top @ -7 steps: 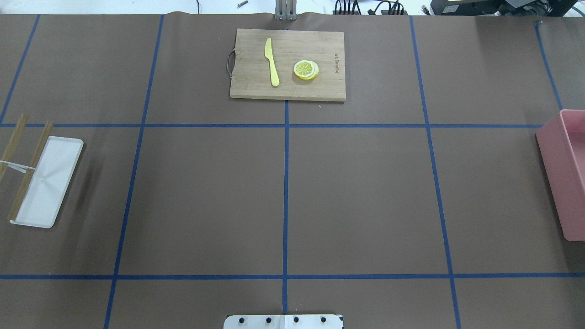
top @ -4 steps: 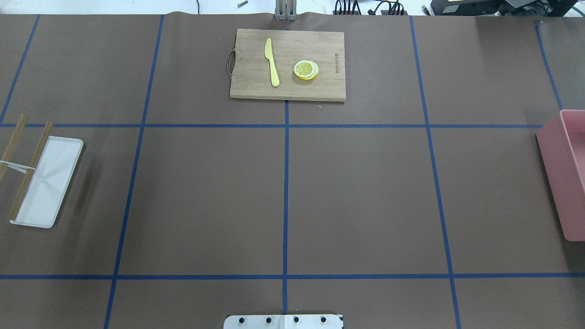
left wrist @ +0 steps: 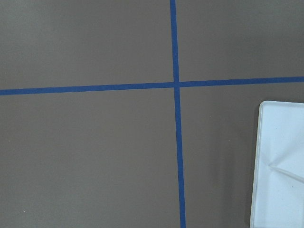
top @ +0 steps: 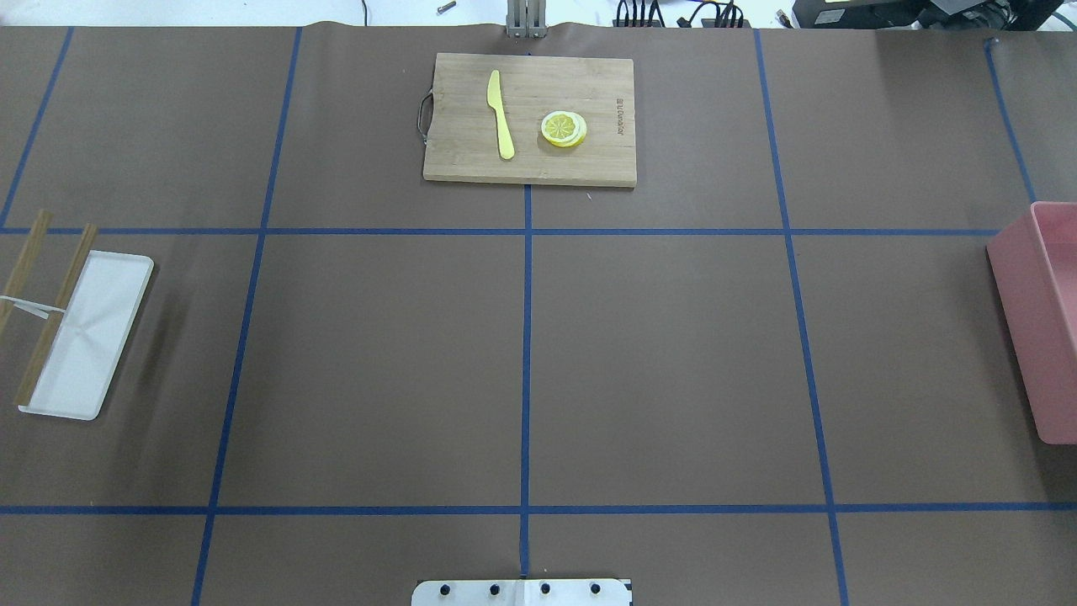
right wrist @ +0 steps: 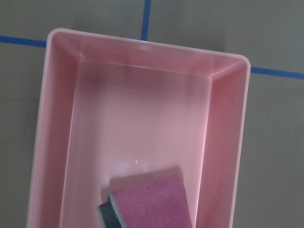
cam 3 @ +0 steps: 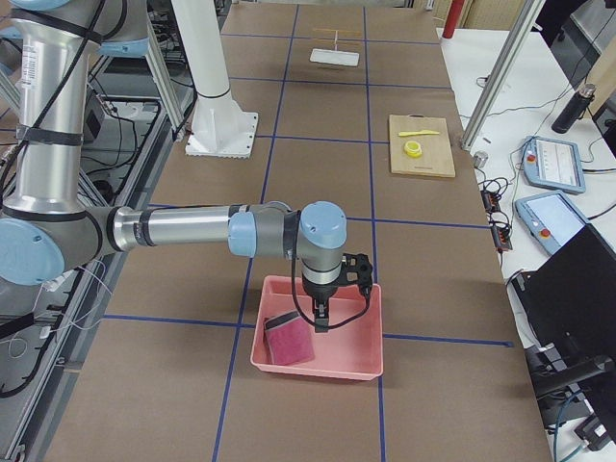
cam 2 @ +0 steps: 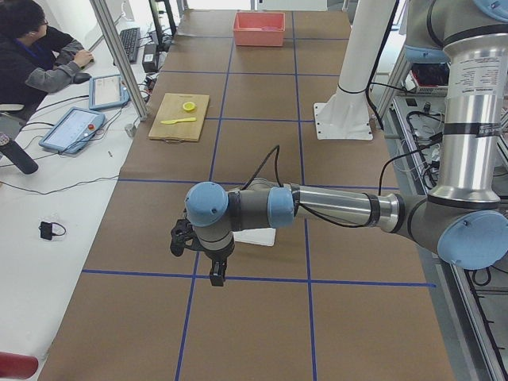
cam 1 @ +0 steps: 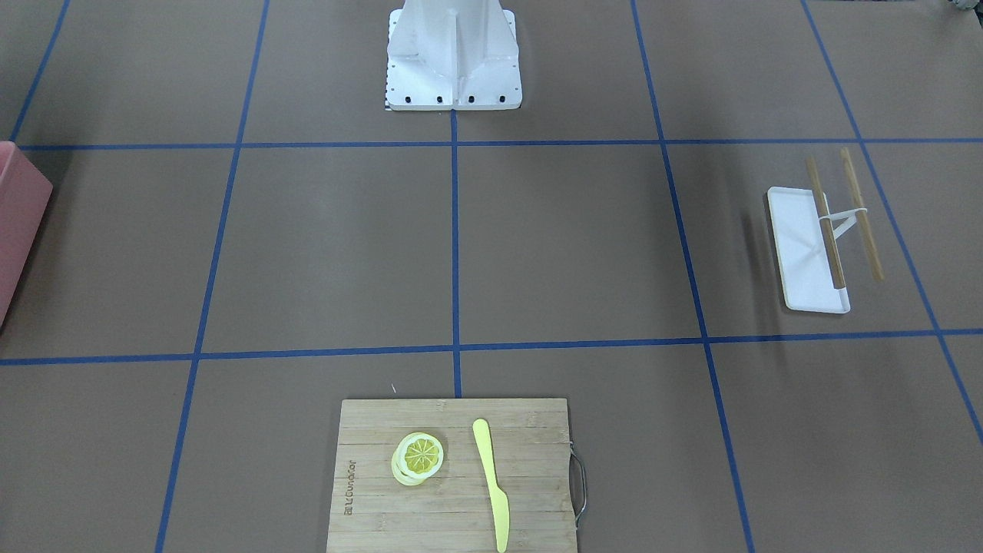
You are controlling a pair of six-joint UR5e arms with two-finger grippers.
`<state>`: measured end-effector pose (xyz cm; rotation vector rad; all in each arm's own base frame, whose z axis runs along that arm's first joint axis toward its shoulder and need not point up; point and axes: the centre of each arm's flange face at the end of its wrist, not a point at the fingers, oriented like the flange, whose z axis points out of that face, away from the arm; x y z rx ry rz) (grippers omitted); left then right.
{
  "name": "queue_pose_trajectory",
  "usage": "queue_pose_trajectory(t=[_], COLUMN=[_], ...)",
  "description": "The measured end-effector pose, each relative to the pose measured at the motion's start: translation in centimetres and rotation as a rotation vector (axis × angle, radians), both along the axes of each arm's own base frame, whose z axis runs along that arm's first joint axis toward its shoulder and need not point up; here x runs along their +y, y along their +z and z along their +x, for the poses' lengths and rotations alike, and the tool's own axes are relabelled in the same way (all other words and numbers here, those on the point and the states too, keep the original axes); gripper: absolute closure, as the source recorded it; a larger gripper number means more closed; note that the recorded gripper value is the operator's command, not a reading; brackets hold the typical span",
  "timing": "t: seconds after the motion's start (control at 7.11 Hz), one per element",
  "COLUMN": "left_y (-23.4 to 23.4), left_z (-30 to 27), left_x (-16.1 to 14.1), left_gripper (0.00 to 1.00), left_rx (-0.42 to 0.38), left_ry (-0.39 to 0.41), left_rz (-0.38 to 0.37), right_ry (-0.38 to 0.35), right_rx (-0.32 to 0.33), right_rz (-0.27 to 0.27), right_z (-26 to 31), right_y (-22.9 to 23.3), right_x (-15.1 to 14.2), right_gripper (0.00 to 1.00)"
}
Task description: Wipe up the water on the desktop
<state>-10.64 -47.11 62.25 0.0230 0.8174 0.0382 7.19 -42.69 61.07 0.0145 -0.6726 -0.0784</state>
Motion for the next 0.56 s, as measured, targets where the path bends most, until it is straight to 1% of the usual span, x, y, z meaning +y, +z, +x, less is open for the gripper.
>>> queue_pose_trajectory(t=[0.14, 0.28, 0.56], left_y=[0.13, 0.24, 0.44], left_z=[0.01, 0.02, 0.08], left_x=[0.10, 0.13, 0.16], left_gripper=[0.00, 0.00, 0.00], left_rx=[-0.001, -0.001, -0.001], left_ry=[0.000, 0.001, 0.002], left_rz=[-0.003, -0.005, -0.011], right_ry=[-0.010, -0.018, -0.020], right_rx=[0.000, -0.001, -0.001], right_rz=[-0.028, -0.039, -0.044], right_z=[-0.35, -0.50, -0.76], right_y=[-0.64, -0.68, -0.85], right_x=[-0.49, -0.53, -0.93], right_gripper=[0.00, 0.00, 0.00])
